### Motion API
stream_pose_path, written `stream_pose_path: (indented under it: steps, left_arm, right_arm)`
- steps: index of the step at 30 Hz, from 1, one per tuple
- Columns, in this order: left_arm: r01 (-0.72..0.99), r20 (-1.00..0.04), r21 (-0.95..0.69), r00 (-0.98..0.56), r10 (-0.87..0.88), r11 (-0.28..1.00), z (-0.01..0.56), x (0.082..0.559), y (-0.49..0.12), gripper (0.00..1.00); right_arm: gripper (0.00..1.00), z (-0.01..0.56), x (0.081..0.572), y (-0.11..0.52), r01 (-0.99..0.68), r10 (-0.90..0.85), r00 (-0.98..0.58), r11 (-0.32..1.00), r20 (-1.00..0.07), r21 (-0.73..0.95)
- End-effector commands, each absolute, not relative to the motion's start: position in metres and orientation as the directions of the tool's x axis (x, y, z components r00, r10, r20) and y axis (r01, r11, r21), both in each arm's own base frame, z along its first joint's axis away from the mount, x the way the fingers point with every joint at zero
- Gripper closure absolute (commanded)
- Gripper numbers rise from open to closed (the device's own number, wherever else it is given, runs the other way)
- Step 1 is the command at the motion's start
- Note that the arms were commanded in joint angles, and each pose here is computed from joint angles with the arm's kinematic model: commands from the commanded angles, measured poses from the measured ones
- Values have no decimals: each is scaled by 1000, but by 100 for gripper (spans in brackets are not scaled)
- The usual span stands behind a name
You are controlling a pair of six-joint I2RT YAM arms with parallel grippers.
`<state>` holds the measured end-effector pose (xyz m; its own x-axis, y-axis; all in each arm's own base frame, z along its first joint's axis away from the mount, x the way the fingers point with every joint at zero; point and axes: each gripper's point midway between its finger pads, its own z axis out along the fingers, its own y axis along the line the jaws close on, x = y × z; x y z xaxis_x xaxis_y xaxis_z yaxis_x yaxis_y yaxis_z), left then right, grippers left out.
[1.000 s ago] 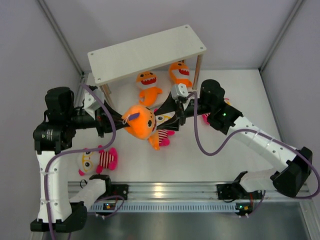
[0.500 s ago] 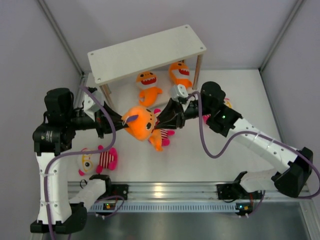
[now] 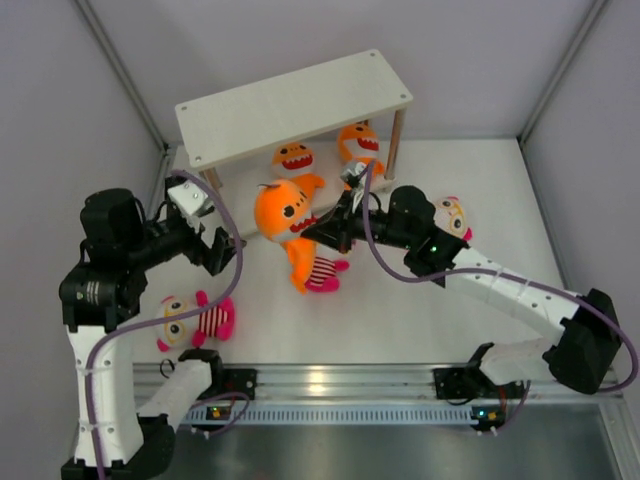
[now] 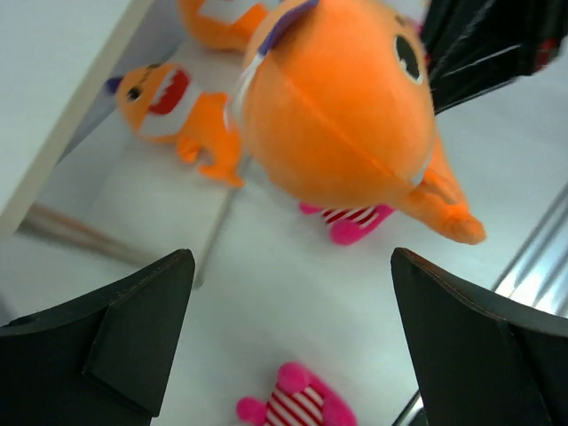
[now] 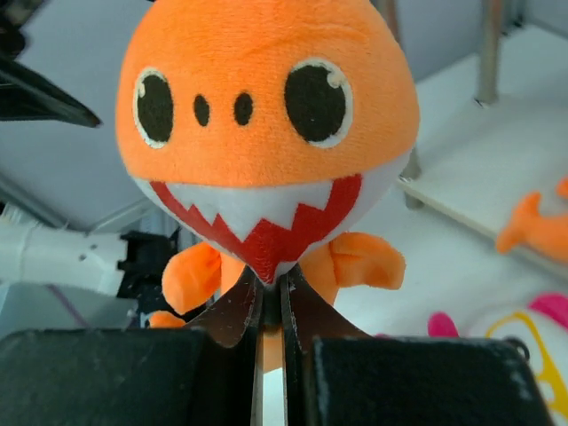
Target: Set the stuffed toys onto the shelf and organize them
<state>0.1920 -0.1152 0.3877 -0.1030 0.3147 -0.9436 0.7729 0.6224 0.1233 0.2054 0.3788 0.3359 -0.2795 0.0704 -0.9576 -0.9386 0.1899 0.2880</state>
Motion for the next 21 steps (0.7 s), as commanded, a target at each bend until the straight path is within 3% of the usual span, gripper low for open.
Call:
stream_pose_path:
  steps: [1,4,8,12,21]
  left_arm:
    - [445,-891,279,-210,402,851,383,216,-45,1]
    - [347,-897,285,-232,376,893,387,209,-29,1]
    - [363,-897,296,-213,388,884,381,199,-31,2]
    - [318,-888,313,-235,394,895,381,202,-22,1]
    - [344,-888,321,-215,407,882,382,200,-26,2]
  right_arm:
    - [100,322,249,375,-771,235,-403,433,-885,466]
    - [100,300,257,393,-723,218,-430,498,-876,479]
    - [100,301,272,411,-666,272,-433,545,-859,509]
    - [100,258,291,434,-526,282,-557,608,-781,594]
    - [100,251,361,480,-382,378,-471,727,-797,571]
